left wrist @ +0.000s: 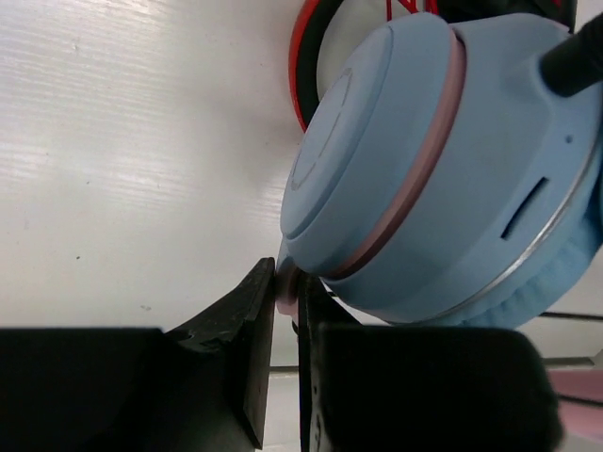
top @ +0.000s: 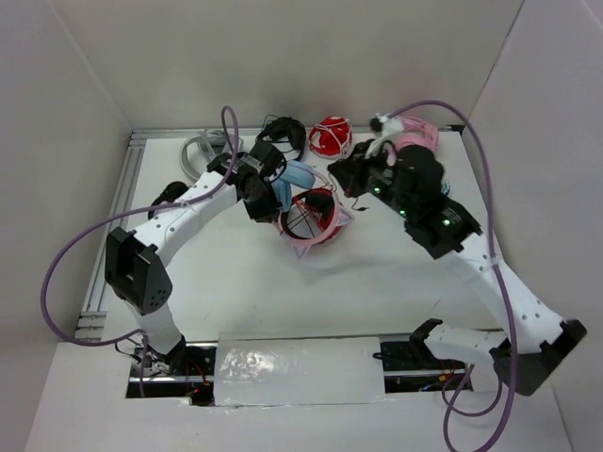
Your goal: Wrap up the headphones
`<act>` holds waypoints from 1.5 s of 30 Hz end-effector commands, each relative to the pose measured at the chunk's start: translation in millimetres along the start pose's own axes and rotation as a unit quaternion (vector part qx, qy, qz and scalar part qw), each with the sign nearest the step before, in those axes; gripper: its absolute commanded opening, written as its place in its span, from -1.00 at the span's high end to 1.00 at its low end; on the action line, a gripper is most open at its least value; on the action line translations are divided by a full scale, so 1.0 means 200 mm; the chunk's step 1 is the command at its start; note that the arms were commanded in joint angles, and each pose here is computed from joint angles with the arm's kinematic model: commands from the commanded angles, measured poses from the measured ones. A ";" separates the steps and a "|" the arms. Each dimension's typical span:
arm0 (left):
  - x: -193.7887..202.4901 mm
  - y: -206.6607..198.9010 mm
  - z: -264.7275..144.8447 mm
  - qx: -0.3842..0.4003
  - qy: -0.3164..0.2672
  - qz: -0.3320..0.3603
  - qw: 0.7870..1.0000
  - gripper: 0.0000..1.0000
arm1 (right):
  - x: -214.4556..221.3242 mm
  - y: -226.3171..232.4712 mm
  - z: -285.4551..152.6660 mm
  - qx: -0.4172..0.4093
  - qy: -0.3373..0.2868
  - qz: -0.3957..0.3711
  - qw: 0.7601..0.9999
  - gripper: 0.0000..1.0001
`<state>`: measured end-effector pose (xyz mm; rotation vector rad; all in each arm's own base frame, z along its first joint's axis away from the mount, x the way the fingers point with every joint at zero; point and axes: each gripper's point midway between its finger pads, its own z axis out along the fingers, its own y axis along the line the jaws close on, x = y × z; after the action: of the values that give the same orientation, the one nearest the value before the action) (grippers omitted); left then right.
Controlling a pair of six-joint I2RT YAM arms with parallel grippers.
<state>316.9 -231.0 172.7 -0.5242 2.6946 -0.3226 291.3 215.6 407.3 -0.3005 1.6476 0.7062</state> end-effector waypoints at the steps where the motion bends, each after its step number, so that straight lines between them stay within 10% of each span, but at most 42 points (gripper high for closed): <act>1: -0.04 0.04 -0.05 -0.040 -0.005 -0.035 0.999 1.00 | 0.14 0.11 0.14 0.012 0.048 0.016 0.999 1.00; 19: -0.12 -0.06 -0.15 0.037 -0.002 -0.132 0.991 1.00 | 1.07 0.60 0.35 -0.045 0.248 0.114 0.961 0.85; 45: -0.07 0.07 -0.18 -0.003 -0.017 -0.198 0.980 1.00 | 0.78 0.63 0.28 -0.064 0.208 0.108 0.970 0.35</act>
<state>297.2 -197.0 190.1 -1.0403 2.6130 -0.3150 241.9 367.8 277.0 -0.3311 2.0823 0.9085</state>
